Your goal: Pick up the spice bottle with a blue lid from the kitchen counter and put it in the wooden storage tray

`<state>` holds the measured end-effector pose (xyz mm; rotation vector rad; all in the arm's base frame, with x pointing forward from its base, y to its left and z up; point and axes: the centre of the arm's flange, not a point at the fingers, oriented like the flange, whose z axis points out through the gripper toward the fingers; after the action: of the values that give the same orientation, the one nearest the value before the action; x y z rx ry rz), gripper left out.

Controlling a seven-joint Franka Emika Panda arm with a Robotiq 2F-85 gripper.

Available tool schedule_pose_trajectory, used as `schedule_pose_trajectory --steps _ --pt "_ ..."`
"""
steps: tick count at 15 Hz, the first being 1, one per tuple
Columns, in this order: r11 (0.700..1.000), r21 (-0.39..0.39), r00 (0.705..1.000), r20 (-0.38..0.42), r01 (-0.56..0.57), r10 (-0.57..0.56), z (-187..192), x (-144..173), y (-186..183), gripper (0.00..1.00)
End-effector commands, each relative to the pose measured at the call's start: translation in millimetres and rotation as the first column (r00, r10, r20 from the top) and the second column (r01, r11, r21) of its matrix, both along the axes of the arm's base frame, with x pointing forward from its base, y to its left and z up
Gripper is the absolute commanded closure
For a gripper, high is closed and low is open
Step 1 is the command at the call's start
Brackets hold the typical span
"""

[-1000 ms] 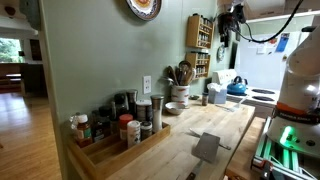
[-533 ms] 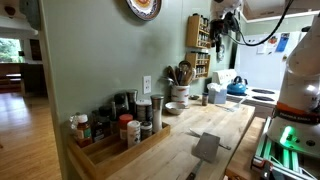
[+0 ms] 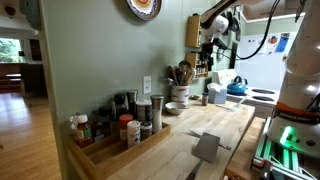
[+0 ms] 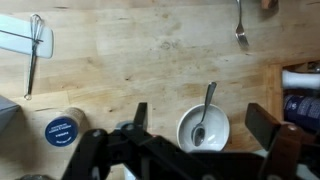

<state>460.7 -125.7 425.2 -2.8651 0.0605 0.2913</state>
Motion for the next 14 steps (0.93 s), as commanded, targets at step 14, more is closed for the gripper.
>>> schedule_pose_trajectory --steps 14 --pt "0.992 -0.083 0.993 0.080 0.092 -0.086 -94.9 -4.0 -21.1 0.00"
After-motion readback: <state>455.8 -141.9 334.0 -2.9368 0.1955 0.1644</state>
